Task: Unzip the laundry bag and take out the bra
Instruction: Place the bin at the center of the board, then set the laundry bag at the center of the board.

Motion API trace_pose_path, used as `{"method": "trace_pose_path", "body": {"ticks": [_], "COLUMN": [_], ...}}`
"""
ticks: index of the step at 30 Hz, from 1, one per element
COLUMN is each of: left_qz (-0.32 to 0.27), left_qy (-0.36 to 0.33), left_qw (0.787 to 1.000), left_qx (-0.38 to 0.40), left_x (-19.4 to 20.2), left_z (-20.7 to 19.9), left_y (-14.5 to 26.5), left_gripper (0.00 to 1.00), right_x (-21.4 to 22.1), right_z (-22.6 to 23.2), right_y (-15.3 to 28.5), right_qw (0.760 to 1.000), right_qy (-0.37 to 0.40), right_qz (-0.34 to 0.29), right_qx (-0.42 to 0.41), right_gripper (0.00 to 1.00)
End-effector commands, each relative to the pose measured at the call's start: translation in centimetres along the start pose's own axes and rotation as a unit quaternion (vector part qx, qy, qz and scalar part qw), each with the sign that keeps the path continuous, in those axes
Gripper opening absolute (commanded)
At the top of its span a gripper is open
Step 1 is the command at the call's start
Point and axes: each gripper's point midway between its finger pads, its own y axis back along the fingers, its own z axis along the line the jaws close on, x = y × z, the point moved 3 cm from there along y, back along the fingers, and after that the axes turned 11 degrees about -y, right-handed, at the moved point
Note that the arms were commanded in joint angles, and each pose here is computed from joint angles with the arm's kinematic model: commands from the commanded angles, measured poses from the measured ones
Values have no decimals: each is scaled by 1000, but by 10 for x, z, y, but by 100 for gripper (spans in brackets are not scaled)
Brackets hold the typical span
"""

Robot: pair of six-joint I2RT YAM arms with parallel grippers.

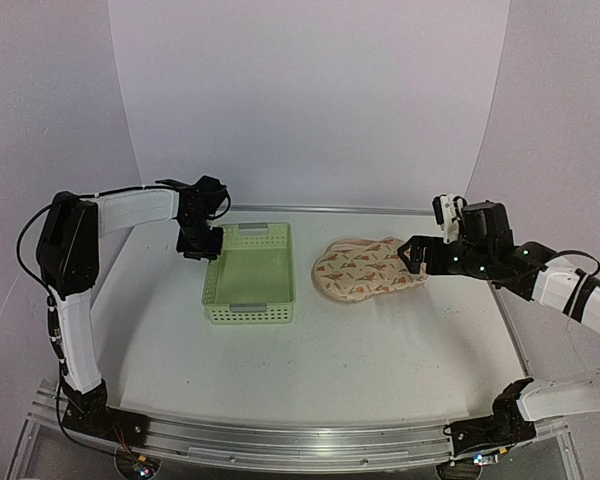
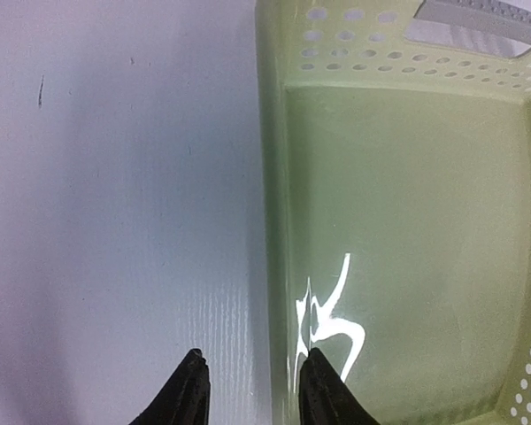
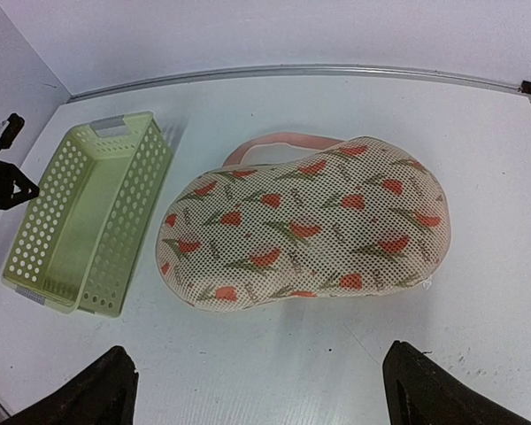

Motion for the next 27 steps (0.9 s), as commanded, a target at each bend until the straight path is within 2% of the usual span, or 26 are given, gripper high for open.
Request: {"method": "trace_pose_path", "body": {"ticks": [1, 8, 17, 24, 27], "left_qz": [-82, -131, -173, -197, -206], "left_qy": [4, -9, -35, -45, -50], "left_qw": [997, 991, 980, 971, 964], "left_qx": [2, 29, 95, 128, 159], "left_x": [-37, -47, -41, -28, -20], "left_z": [9, 11, 4, -1, -7], "left_y": [53, 100, 150, 158, 162], "left_gripper": [38, 62, 80, 99, 99], "right_x": [-22, -21, -7, 6, -1], "right_z": [4, -10, -24, -54, -69], "right_y": [8, 3, -19, -48, -60], "right_qw": [999, 997, 994, 983, 982], "right_qy": [-9, -21, -48, -85, -99], "right_qz": [-39, -48, -18, -2, 7], "right_qx": [10, 56, 97, 160, 159], "right_gripper": [98, 98, 98, 98, 98]}}
